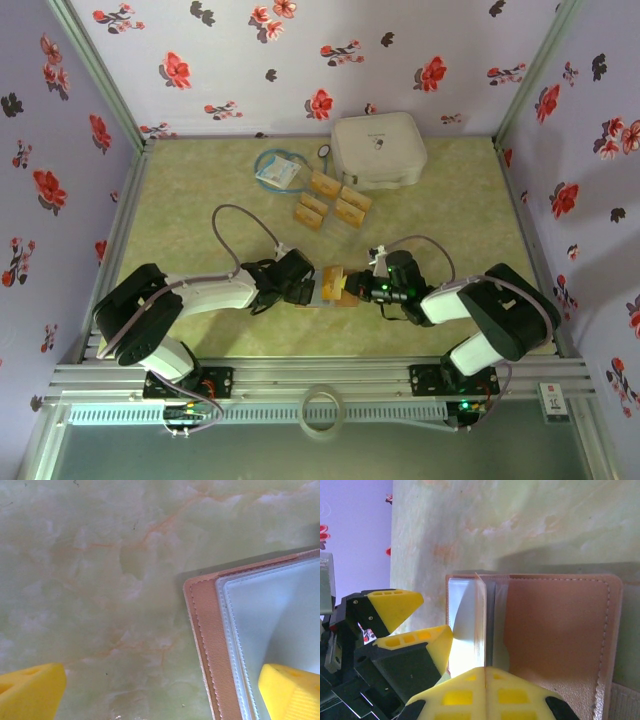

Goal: Put the credit cards into the card holder

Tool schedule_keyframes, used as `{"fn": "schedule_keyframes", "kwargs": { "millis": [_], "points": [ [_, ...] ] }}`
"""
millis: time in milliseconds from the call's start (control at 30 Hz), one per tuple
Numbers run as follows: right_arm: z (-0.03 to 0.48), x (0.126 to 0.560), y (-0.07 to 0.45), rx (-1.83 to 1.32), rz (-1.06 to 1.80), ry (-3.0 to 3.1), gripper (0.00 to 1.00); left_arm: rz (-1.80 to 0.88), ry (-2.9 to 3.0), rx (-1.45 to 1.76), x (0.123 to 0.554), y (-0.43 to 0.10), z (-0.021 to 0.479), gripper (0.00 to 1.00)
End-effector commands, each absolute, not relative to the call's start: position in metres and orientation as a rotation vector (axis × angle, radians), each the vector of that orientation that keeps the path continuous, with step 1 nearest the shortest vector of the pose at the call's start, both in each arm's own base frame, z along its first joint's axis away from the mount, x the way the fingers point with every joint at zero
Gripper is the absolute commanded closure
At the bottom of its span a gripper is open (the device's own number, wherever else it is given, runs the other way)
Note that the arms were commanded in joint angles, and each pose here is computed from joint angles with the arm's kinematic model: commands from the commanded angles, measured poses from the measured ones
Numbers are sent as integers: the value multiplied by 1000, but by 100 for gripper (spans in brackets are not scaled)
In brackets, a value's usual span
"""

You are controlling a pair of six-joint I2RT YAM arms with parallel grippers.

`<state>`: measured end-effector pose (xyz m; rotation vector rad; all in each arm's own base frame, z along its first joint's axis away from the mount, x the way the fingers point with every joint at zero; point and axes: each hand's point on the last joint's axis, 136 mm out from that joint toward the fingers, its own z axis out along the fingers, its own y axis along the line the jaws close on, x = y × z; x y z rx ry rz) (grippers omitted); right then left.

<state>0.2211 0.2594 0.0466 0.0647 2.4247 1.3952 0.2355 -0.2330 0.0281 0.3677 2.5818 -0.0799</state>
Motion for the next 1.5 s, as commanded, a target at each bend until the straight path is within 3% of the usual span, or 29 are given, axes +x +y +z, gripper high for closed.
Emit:
{"fn": "schedule_keyframes", "kwargs": {
  "millis": [0, 1467],
  "points": [
    [43, 216, 260, 64, 1405, 2431, 100, -1, 2612, 378, 226, -218, 18, 0],
    [29, 207, 256, 56, 1385, 2476, 100, 3, 2614, 380, 225, -217, 17, 0]
  ]
}}
